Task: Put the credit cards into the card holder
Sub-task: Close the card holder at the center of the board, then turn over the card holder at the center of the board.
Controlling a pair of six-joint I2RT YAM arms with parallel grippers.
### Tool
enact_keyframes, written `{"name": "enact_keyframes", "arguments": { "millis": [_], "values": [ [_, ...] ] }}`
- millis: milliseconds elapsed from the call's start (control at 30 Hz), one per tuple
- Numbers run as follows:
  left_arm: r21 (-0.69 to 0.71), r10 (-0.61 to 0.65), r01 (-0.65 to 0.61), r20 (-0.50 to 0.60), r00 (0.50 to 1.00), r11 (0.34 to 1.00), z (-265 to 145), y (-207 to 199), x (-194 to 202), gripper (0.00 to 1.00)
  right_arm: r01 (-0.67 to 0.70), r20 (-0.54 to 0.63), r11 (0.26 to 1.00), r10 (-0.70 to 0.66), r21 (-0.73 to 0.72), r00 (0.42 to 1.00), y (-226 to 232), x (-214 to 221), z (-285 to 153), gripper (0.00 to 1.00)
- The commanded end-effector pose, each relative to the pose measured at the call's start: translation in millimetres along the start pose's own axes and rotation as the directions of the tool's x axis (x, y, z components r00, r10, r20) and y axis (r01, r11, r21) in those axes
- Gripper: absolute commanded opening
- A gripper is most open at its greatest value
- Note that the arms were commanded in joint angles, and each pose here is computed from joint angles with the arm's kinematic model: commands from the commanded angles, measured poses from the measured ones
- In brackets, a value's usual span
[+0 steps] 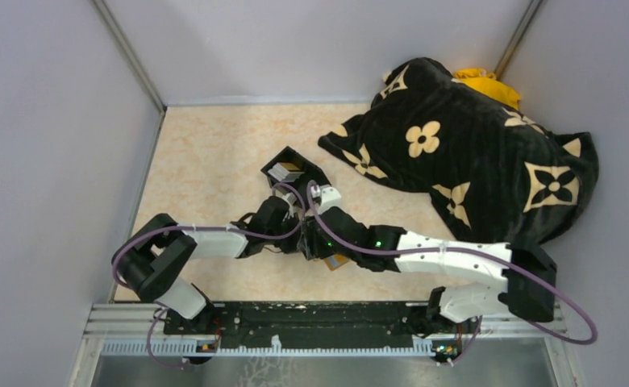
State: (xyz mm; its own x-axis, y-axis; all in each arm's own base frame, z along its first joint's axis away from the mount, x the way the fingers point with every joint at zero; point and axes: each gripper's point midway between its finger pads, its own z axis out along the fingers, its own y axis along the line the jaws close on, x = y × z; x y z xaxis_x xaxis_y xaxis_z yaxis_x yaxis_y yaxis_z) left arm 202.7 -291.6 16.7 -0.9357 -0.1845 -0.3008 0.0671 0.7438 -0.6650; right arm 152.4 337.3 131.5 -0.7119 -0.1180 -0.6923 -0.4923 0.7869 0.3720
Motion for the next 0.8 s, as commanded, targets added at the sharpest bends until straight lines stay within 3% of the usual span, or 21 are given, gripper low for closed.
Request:
{"name": "enact_keyframes", "arguments": {
  "millis": [0, 300, 600, 767],
  "values": [
    [-0.128, -0.008, 0.002, -0.043, 0.999, 0.992, 4, 34, 16, 0.0, -0.031, 0.194, 0.999, 0.025, 0.032, 0.981, -9, -56, -33, 0.48],
    [-0.132, -0.006, 0.0, -0.045, 0.999, 0.991, 5, 34, 15, 0.0, -0.242, 0.216, 0.962, 0.211, 0.124, 0.953, -102, -36, -24, 0.48],
    [-0.13, -0.003, -0.003, -0.048, 0.999, 0.991, 5, 34, 15, 0.0, -0.4, 0.153, 0.912, 0.385, 0.089, 0.91, -138, 6, -3, 0.53],
    [-0.128, -0.003, -0.003, -0.051, 0.999, 0.992, 6, 33, 16, 0.0, -0.509, 0.099, 0.86, 0.51, -0.035, 0.855, -136, 21, 6, 0.55]
  ]
}}
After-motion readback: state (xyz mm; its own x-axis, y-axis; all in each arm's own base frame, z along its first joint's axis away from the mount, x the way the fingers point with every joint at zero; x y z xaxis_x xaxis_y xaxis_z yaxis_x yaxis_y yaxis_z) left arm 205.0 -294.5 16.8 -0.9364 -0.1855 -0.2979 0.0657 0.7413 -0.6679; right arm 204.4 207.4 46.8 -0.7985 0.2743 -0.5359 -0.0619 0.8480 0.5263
